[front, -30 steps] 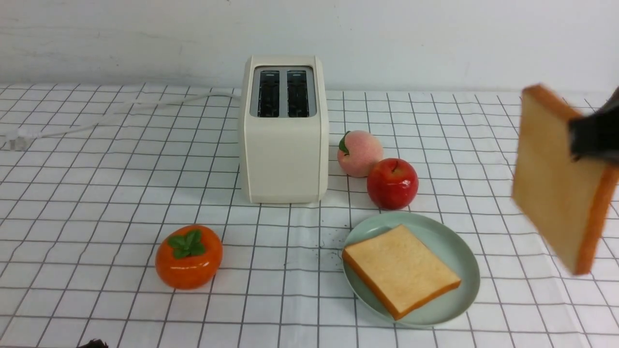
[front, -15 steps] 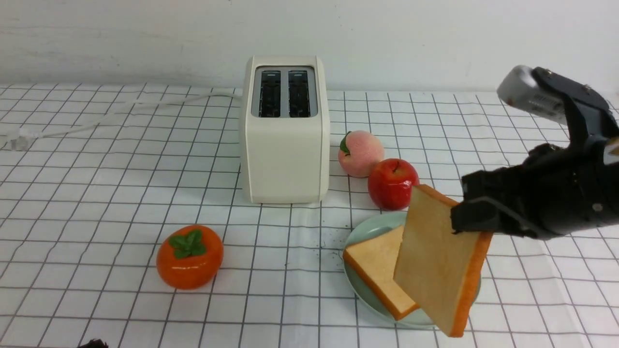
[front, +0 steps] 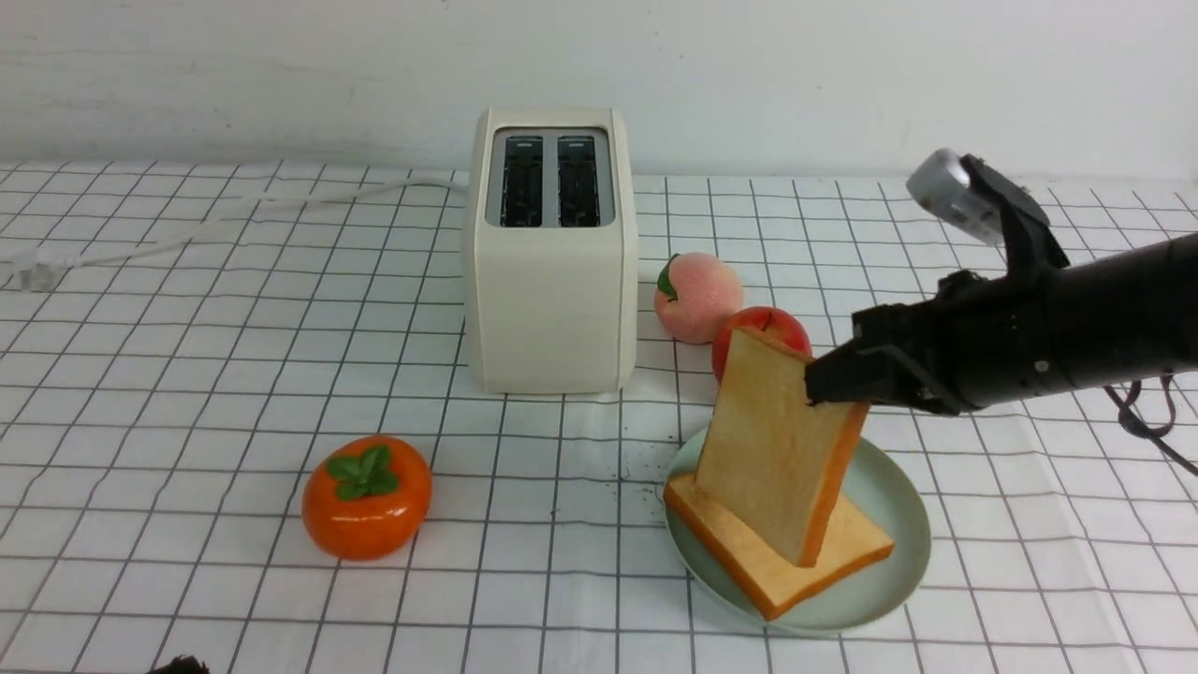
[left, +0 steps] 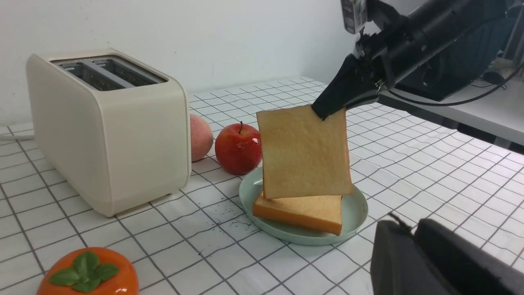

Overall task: Take toasted bread from bread machine on white checkered table place on plate.
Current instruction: 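Place the held slice of bread on top of the slice on the plate with the right gripper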

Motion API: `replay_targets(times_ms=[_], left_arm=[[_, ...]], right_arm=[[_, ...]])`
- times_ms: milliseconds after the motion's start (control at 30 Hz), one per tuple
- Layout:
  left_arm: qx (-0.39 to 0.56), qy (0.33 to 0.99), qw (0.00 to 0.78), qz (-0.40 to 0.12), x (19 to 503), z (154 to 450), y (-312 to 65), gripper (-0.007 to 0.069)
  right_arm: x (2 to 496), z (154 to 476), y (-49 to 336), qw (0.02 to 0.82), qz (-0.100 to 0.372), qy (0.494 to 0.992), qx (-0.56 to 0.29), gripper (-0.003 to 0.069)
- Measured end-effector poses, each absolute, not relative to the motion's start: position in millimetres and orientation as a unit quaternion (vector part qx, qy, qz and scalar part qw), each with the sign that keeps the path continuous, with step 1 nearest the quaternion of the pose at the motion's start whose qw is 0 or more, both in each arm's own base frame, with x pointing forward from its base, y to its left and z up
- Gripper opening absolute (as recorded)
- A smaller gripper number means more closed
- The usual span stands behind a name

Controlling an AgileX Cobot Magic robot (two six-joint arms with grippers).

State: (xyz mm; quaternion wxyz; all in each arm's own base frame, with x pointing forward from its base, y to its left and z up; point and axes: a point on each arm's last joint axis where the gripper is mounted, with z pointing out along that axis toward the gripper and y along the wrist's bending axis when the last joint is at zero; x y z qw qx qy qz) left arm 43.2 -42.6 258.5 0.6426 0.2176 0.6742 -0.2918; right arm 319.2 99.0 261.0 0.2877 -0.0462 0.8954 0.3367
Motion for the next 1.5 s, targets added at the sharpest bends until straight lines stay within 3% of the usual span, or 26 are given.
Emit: replay_targets(times_ms=[400,800,1333,1433,1500], left_arm=[[0.218,0.674,0.643,-0.292,43,258,-43,0.0061],[0.218,0.674,0.642,-0.292,43,258,-43,0.0074],[0.218,0.674,0.642,-0.292,43,258,-43,0.0087],[0.218,0.674,0.642,-0.292,43,258,-43,0.0092],[0.218,0.674,0.642,-0.292,43,258,-43,0.0092]], right_arm=[[343,224,75,0.256,0.334,0.907,0.018,0.0090],[322,279,86,0.268,0.393,0.879,-0.016,0.0088],[344,223,89,0.206,0.374,0.904,0.013,0.0088],[344,221,88,0.207,0.365,0.908,0.007,0.0116],[344,220,87,0.206,0.353,0.912,-0.006,0.0188]])
